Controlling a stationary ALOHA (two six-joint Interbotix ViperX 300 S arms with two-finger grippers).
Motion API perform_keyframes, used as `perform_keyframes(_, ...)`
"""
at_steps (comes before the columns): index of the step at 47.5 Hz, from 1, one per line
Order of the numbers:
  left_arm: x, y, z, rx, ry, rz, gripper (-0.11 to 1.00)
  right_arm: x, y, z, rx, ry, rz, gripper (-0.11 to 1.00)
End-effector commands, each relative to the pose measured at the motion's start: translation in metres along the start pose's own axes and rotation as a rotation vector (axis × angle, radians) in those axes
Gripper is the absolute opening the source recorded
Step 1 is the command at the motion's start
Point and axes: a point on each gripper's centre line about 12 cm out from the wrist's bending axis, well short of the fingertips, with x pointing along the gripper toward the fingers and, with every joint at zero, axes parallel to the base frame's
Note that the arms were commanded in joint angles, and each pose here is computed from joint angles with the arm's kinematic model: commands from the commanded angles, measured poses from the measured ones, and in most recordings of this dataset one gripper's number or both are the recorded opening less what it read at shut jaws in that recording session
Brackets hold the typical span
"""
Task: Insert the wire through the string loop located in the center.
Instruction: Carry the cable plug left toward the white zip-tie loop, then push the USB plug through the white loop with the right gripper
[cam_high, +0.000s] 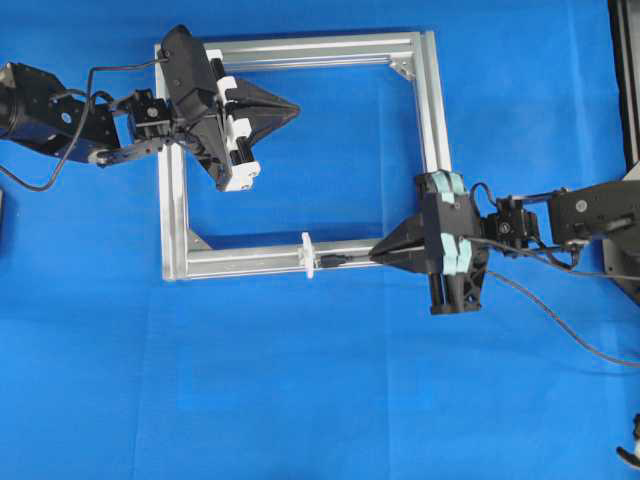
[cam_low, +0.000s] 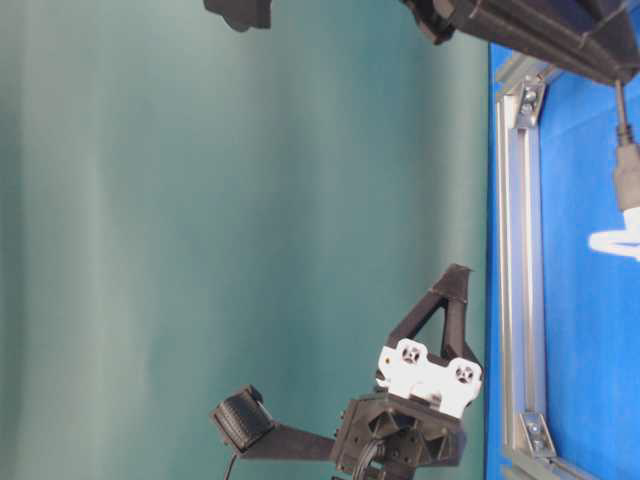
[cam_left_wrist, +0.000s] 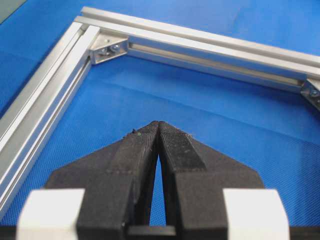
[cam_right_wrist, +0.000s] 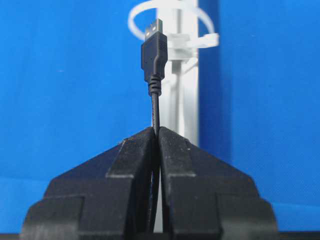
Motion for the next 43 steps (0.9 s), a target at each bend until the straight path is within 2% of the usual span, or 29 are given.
perform_keyframes(1, -0.0023, -0.0017, 0.0139, -0.001, -0.041, -0.005, 0.00, -0.0027, -0.0022, 0.0092, 0.004, -0.039, -0.004, -0.02)
perform_keyframes(43, -0.0018, -0.0018, 0.0150, -0.001, -0.044, -0.006, 0.00, -0.0010, -0.0057, 0.0062, 0.009, -0.042, -0.012, -0.02)
